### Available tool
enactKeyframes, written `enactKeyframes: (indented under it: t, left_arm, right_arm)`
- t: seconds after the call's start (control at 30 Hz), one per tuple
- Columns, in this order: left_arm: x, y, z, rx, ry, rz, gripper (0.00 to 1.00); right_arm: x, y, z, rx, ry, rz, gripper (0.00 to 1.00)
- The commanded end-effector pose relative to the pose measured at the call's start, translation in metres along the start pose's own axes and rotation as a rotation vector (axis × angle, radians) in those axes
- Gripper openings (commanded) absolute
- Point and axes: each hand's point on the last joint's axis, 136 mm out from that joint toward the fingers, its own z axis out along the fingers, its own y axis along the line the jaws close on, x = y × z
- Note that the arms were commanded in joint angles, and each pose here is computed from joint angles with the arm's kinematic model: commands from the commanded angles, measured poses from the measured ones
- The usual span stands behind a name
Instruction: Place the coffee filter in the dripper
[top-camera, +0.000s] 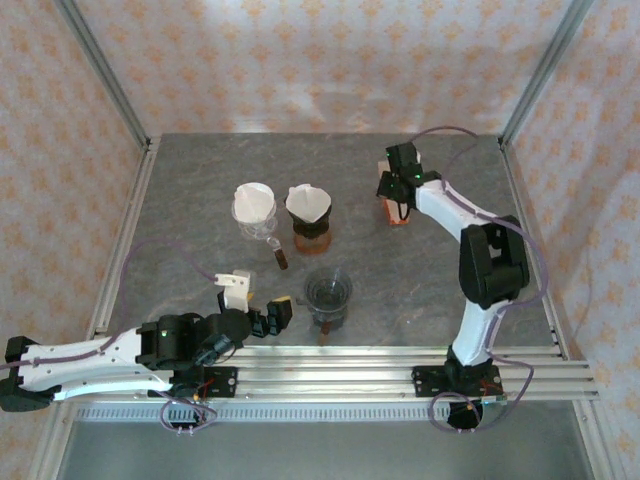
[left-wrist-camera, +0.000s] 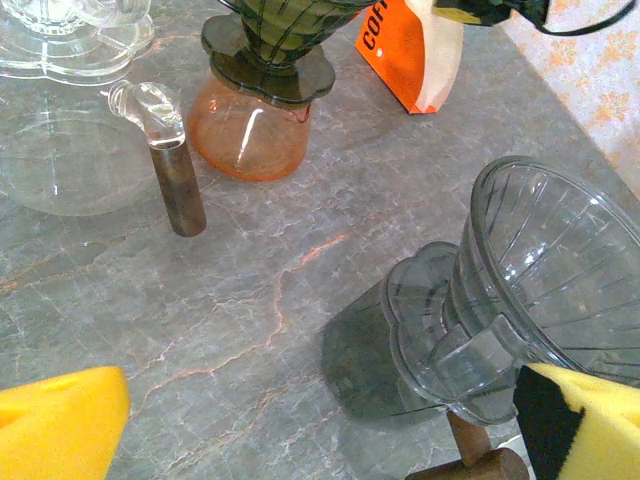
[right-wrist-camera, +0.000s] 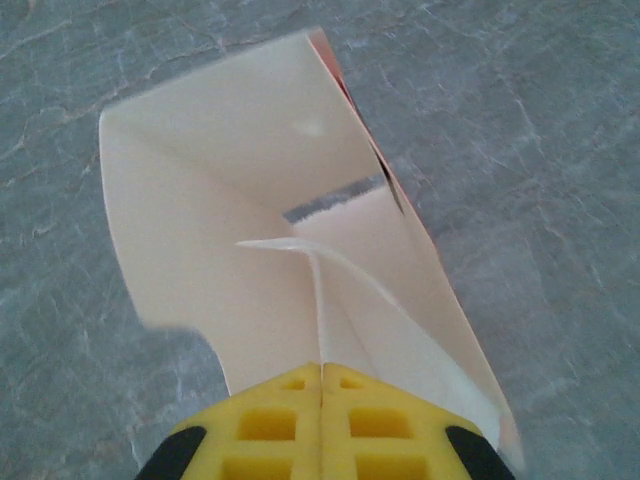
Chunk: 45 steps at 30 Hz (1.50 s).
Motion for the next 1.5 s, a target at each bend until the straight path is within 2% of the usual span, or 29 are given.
enactKeyframes:
  t: [0.0,0.17,0.43,0.67,0.83,1.07,1.47]
  left_arm:
    - [-0.007,0.005,0.0,-0.023,-0.034,-0.027,1.0]
    - [-0.007,0.002,-0.002,-0.004,-0.028,-0.051,1.0]
    - [-0.013,0.002,-0.007,0.004,-0.032,-0.087,1.0]
    - [-0.017,0.003,-0.013,-0.013,-0.016,-0.068,1.0]
    - [-0.018,0.01,-0.015,-0.05,-0.007,-0.057,1.0]
    - [-0.018,0.017,-0.018,-0.08,-0.004,-0.057,1.0]
    - [-0.026,0.008,-0.022,-0.05,-0.004,-0.042,1.0]
  right_arm:
    - [-0.012,-0.007,-0.035,0.013,-0.083,0.047,0.0]
    - [0.0,-0.016,-0.072,0.005,-0.119,0.066,0.0]
    - [0.037,-0.004,-0.176,-0.154,-0.171,0.038,0.0]
    - [0.1,0.03,-0.267,-0.444,-0.042,-0.08,0.0]
    - [0.139,0.05,-0.315,-0.58,0.066,-0.177,0.0]
    - [0.171,0.067,-0.336,-0.591,0.122,-0.298,0.0]
    - [0.175,0.097,-0.325,-0.441,0.221,-0.449,0.0]
